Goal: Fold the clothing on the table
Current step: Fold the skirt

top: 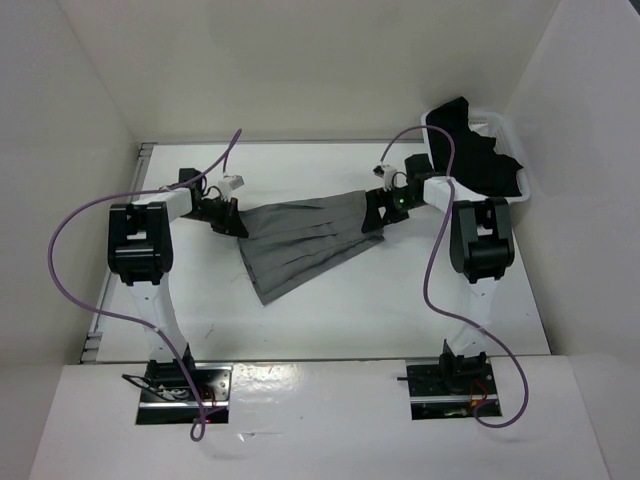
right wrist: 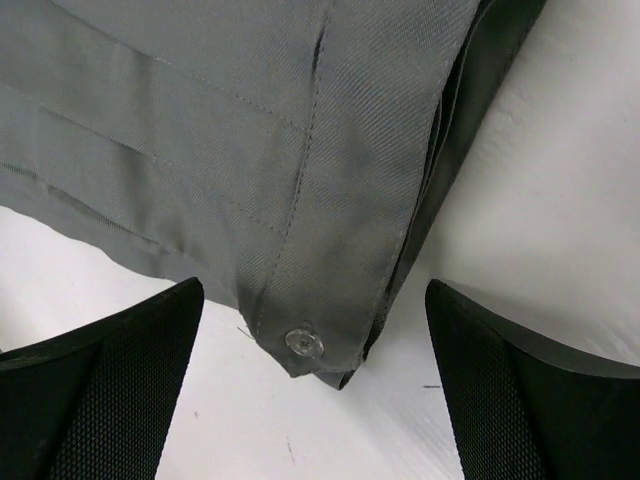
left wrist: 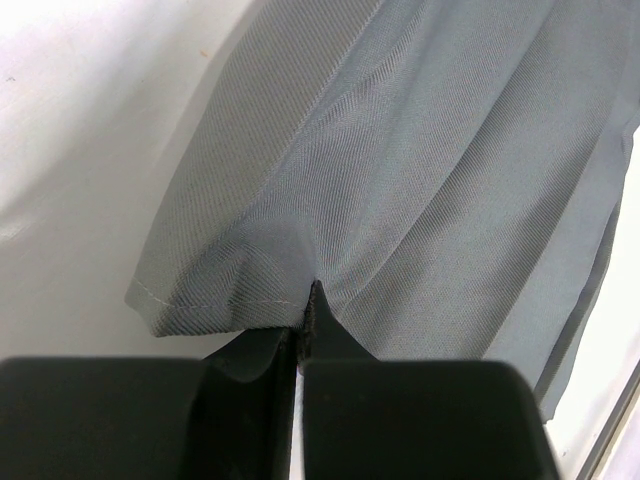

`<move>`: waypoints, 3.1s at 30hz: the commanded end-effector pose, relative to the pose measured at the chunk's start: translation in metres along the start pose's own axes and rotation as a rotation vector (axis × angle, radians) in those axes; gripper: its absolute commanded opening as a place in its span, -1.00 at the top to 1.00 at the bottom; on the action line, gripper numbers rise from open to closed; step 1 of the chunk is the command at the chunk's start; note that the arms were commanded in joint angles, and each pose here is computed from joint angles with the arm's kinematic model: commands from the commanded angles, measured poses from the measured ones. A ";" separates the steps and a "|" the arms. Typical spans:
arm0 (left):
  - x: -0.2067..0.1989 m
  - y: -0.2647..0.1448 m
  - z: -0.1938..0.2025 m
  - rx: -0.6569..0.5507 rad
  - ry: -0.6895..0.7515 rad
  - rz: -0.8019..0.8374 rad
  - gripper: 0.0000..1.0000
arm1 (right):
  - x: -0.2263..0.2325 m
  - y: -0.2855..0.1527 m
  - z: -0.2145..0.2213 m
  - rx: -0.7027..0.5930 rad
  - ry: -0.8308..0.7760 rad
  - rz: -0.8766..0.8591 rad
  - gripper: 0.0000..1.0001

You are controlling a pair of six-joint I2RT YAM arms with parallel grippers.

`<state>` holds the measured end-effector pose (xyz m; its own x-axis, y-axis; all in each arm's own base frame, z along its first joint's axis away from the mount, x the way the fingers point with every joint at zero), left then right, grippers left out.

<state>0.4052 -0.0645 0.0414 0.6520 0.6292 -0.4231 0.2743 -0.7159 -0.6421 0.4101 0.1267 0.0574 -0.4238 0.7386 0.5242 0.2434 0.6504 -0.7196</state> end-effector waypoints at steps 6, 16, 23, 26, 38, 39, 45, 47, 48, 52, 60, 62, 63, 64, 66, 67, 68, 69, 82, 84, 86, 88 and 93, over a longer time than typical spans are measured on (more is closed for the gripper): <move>-0.006 -0.008 0.006 0.019 0.029 0.003 1.00 | -0.005 0.026 0.009 0.048 0.035 -0.018 -0.80; -0.007 -0.007 0.005 0.014 0.029 0.011 1.00 | 0.003 0.044 0.016 0.091 0.016 -0.045 -0.31; -0.008 -0.007 0.004 0.009 0.029 0.018 1.00 | 0.002 0.047 0.023 0.121 0.006 -0.029 0.23; -0.009 -0.008 0.006 0.014 0.031 0.022 1.00 | 0.001 0.043 0.019 0.112 -0.004 -0.008 0.49; -0.011 -0.007 0.008 0.014 0.024 0.033 1.00 | 0.066 -0.004 -0.047 -0.047 -0.203 0.242 1.00; -0.011 -0.007 0.008 0.014 0.024 0.033 1.00 | 0.074 -0.007 -0.050 -0.054 -0.211 0.257 1.00; -0.011 -0.007 0.008 0.014 0.024 0.033 1.00 | 0.125 -0.012 -0.065 -0.110 -0.326 0.370 1.00; -0.011 -0.007 0.008 0.014 0.024 0.033 1.00 | 0.141 -0.012 -0.065 -0.119 -0.367 0.414 1.00; -0.012 -0.009 0.006 0.009 0.031 0.030 1.00 | 0.147 -0.011 -0.067 -0.127 -0.381 0.424 1.00; -0.012 -0.009 0.006 0.009 0.031 0.030 1.00 | 0.181 -0.005 -0.064 -0.131 -0.449 0.429 1.00; -0.014 -0.009 0.006 0.008 0.024 0.041 1.00 | 0.217 -0.001 -0.074 -0.169 -0.517 0.474 1.00; -0.014 -0.009 0.006 0.008 0.024 0.041 1.00 | 0.235 -0.005 -0.075 -0.185 -0.544 0.475 1.00; -0.014 -0.009 0.006 0.008 0.024 0.041 1.00 | 0.239 -0.001 -0.076 -0.187 -0.553 0.479 1.00; -0.014 -0.009 0.006 0.008 0.024 0.041 1.00 | 0.244 -0.002 -0.074 -0.187 -0.561 0.480 1.00; -0.014 -0.009 0.006 0.008 0.024 0.041 1.00 | 0.257 0.009 -0.066 -0.165 -0.599 0.470 1.00; -0.014 -0.009 0.006 0.008 0.024 0.041 1.00 | 0.265 0.008 -0.068 -0.178 -0.609 0.466 1.00; -0.014 -0.009 0.006 0.008 0.024 0.041 1.00 | 0.269 0.014 -0.065 -0.171 -0.620 0.458 1.00; -0.014 -0.009 0.006 0.008 0.024 0.041 1.00 | 0.279 0.018 -0.059 -0.166 -0.639 0.442 1.00; -0.018 -0.011 0.003 -0.002 0.024 0.056 1.00 | 0.315 0.088 -0.014 -0.080 -0.760 0.449 1.00; -0.018 -0.011 0.003 -0.002 0.024 0.056 1.00 | 0.323 0.090 -0.014 -0.088 -0.766 0.428 1.00; -0.018 -0.011 0.003 -0.002 0.024 0.056 1.00 | 0.326 0.097 -0.011 -0.083 -0.765 0.423 0.99; -0.019 -0.013 0.001 -0.007 0.031 0.052 1.00 | 0.329 0.100 -0.007 -0.073 -0.773 0.421 0.99; -0.019 -0.013 0.001 -0.007 0.031 0.052 1.00 | 0.343 0.108 0.009 -0.046 -0.800 0.373 0.92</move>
<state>0.3926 -0.0646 0.0430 0.6447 0.6143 -0.4549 0.2409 -0.7281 -0.6417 0.2959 0.4274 0.1471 -0.7657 0.5916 -0.2525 0.5293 0.3564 -0.7700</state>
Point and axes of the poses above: each gripper's point midway between its finger pads, its own y axis out along the fingers, its own x axis along the line the jaws close on, z = x × y, the point moved 3 cm from there along -y, back along the fingers, and after that the axes turned 9 degrees about y, right-handed, at the moved point
